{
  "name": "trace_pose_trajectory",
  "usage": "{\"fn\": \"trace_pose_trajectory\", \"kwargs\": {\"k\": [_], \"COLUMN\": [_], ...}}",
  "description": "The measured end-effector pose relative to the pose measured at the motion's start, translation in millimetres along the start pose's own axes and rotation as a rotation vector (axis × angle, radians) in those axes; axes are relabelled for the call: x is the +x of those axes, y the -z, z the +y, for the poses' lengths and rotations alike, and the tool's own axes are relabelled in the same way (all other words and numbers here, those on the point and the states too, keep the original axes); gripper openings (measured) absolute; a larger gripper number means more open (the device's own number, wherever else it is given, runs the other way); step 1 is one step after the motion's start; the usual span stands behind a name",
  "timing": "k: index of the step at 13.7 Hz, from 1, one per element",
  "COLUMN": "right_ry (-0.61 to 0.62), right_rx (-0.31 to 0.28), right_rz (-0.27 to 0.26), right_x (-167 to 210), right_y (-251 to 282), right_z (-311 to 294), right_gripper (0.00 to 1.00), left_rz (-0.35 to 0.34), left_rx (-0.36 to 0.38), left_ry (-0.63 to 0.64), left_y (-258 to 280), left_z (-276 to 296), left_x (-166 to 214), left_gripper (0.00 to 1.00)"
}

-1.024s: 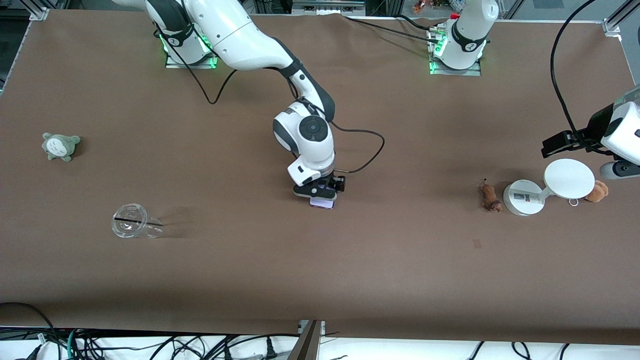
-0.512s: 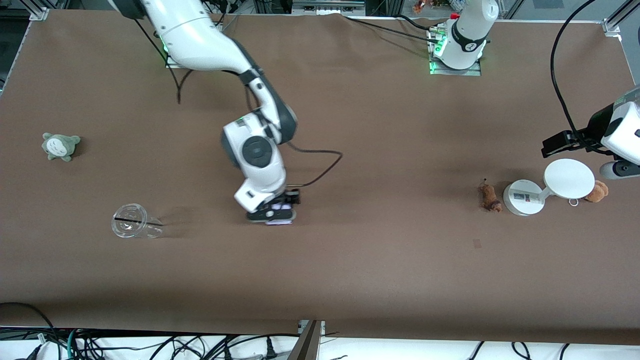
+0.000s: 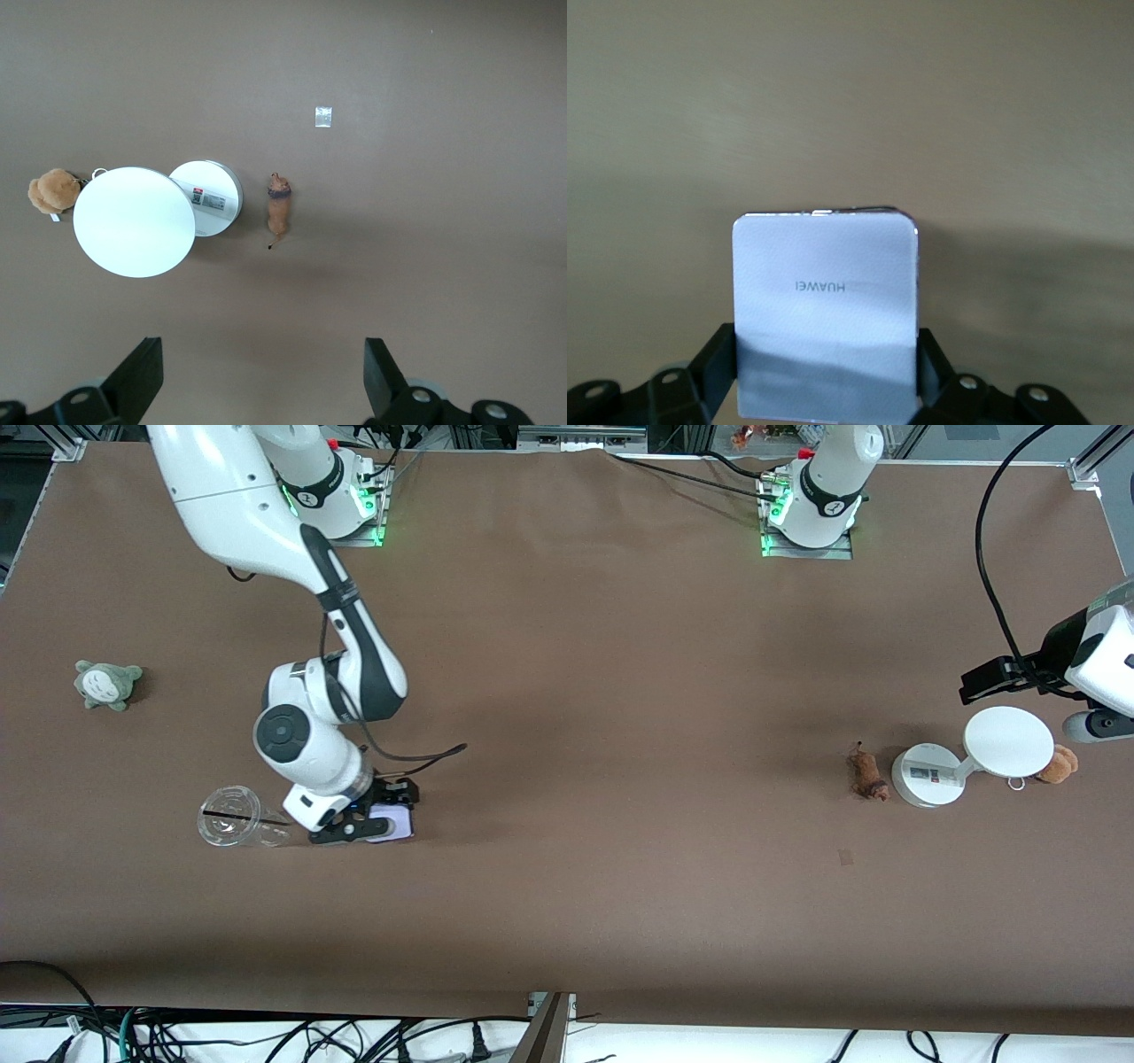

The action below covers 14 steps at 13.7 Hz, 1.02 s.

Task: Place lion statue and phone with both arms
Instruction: 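Carry the phone with the right gripper and lower it beside the cup, then open the right gripper to release the phone and lift away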

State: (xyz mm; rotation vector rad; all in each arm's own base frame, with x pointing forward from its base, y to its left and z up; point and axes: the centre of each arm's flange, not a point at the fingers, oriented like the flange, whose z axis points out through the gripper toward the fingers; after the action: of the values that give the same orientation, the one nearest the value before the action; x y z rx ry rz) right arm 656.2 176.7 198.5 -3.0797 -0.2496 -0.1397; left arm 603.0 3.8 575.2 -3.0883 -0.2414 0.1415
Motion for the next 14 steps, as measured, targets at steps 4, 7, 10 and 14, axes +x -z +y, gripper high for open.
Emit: {"fn": "trace_pose_trajectory", "kwargs": {"k": [4, 7, 10, 14], "right_ry": [-0.041, -0.058, -0.056, -0.070], "right_rx": [0.020, 0.033, 0.040, 0.080], "right_rz": [0.014, 0.018, 0.025, 0.009], "right_x": [-12, -12, -9, 1], "right_y": [-16, -15, -7, 48], "right_z": [23, 23, 20, 1], "right_gripper": [0.84, 0.98, 1.00, 1.00], "left_rz": [0.000, 0.000, 0.000, 0.000], "left_rx": [0.000, 0.000, 0.000, 0.000], "left_ry": [0.000, 0.000, 0.000, 0.000], "left_y": [0, 0, 0, 0], "left_z": [0, 0, 0, 0], "left_x": [0, 0, 0, 0], "left_gripper": [1.00, 1.00, 1.00, 1.00]}}
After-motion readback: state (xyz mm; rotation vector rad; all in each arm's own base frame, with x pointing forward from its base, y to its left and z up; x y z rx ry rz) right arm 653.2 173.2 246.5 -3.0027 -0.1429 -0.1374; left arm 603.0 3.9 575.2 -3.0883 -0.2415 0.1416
